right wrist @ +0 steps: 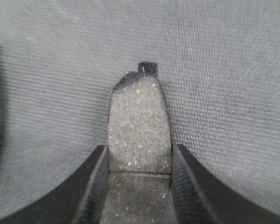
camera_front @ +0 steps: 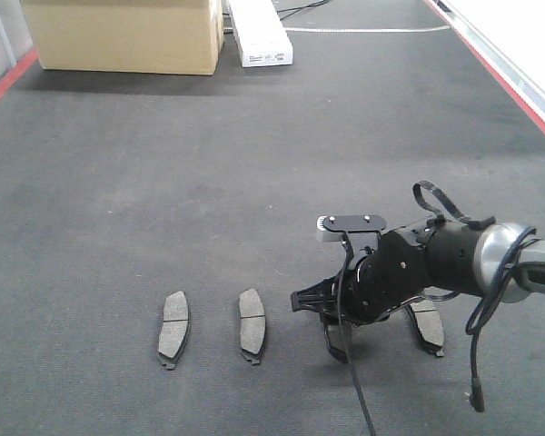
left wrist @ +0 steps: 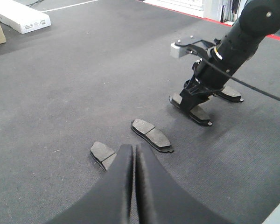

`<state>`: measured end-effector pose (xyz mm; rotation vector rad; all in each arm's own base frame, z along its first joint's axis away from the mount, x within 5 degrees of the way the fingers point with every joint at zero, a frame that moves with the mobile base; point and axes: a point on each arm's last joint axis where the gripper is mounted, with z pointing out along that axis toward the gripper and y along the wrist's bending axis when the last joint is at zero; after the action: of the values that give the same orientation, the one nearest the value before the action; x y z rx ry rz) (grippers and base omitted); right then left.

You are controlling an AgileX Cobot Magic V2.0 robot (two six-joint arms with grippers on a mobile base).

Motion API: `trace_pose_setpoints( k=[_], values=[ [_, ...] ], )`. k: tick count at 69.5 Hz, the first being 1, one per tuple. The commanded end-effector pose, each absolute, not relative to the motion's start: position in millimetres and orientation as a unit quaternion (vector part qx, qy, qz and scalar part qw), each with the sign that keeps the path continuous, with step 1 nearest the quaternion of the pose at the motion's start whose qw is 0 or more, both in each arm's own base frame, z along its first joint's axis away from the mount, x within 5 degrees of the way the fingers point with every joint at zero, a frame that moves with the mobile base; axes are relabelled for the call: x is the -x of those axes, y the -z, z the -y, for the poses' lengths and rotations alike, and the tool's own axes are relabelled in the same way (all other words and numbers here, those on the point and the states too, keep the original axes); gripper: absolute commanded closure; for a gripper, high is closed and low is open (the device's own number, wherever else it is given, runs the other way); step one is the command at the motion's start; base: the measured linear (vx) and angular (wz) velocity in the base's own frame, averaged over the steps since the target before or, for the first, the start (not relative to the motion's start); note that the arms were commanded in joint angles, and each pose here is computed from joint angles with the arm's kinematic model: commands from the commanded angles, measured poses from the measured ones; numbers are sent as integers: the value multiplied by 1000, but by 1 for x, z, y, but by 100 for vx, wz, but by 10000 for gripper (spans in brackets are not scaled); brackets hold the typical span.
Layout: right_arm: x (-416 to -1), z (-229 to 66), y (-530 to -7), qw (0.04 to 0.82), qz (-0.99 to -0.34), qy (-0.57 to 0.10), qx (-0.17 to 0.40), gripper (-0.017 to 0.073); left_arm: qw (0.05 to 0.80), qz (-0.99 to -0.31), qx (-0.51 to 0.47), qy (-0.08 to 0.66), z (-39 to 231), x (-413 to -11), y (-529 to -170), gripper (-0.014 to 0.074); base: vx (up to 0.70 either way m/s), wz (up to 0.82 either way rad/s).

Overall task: Move and align brake pads A on conveyor
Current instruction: 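Lower the right gripper's pad onto the belt between the row pads, then open the right gripper and lift it away from the pad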

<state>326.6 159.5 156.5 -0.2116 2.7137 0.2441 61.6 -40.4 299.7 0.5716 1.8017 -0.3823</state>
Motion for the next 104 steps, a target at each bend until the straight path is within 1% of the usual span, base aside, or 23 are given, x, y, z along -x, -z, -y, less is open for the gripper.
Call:
trace_pose_setpoints(
  k=[1,7,16,27,35,49,56,63,76,88,104],
  values=[
    [-336,-162,-183,266,-955,-110,72,426,604,-741,-235,175,42,-63,-314,600,0,0],
    [-338,-162,-184,274,-952,-112,74,412,604,-741,-235,175,42,-63,-314,600,0,0],
    [-338,-162,-185,277,-951,-113,74,365,604,-741,-235,175,42,-63,-314,600,0,0],
    [-338,-162,-184,273,-953,-111,74,268,604,-741,-235,175,42,-63,-314,600,0,0],
    [-338,-162,-184,274,-952,-112,73,216,604,-741,-235,175,42,-63,-314,600,0,0],
    [-335,-161,-188,265,-955,-109,73,200,604,-741,-235,175,42,-63,-314,600,0,0],
    [-329,-158,-204,272,-953,-111,76,200,604,-741,-235,175,42,-63,-314,600,0,0],
    [-319,-153,-230,289,-947,-108,93,200,604,-741,-235,175,42,-63,-314,600,0,0],
    [-285,-133,-268,338,-929,-93,120,205,604,-741,-235,175,42,-63,-314,600,0,0],
    [-228,-106,-288,372,-915,-102,118,229,604,-741,-235,175,42,-63,-314,600,0,0],
    [-156,-71,-298,424,-891,-115,117,256,604,-741,-235,175,42,-63,-314,600,0,0]
  ],
)
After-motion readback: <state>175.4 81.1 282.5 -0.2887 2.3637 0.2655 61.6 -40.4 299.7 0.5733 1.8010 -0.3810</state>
